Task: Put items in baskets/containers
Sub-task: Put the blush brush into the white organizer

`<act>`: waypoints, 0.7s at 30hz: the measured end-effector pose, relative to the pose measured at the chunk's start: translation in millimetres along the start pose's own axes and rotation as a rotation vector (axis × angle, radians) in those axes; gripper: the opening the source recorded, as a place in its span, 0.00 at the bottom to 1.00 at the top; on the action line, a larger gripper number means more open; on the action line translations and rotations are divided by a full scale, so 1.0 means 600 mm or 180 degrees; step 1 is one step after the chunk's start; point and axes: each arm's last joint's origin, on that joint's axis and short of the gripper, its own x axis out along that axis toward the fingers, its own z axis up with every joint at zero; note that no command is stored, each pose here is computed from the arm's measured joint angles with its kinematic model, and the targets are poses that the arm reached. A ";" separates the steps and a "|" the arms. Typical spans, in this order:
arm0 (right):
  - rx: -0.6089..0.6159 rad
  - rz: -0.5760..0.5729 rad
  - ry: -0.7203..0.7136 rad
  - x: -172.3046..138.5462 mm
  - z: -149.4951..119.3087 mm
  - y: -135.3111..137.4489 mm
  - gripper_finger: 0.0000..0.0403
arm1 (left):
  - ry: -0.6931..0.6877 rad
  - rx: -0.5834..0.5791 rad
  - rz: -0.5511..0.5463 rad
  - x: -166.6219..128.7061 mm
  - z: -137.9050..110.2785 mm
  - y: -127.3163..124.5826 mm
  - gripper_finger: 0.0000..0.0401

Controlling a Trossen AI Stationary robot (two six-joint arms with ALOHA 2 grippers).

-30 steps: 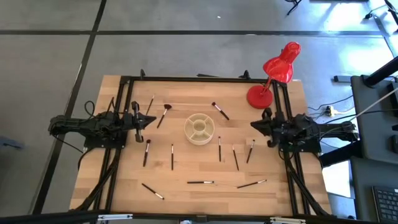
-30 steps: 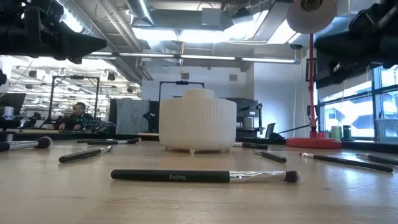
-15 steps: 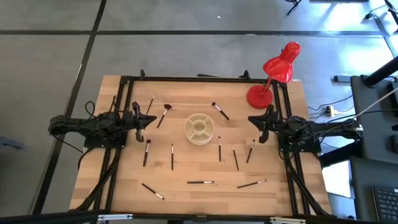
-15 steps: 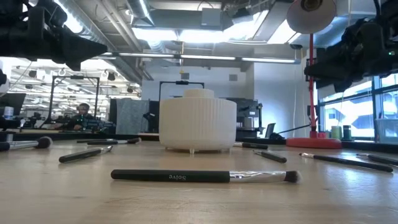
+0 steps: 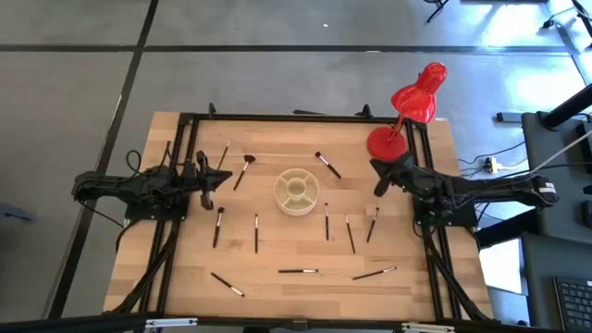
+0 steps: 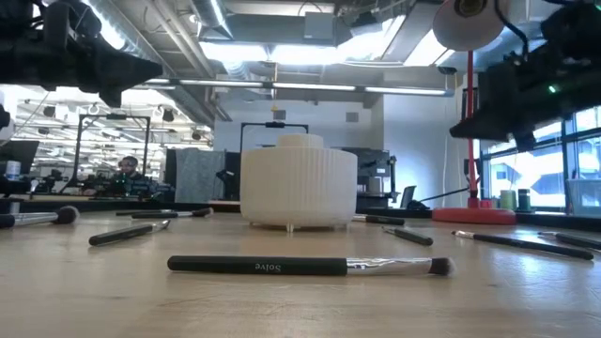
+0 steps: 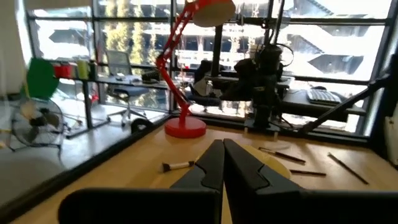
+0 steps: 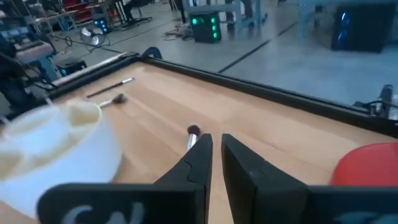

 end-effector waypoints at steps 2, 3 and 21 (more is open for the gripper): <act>0.0094 0.0125 0.0048 0.006 0.024 0.012 0.09 | -0.0079 0.0062 0.0111 0.000 0.004 0.002 0.00; 0.0113 0.0189 0.0100 0.010 0.036 0.019 0.09 | -0.0086 0.0066 0.0129 0.000 0.005 0.002 0.00; -0.0794 -0.0261 0.1976 0.217 0.151 0.134 0.40 | -0.0020 0.0404 0.0644 0.001 0.011 0.014 0.00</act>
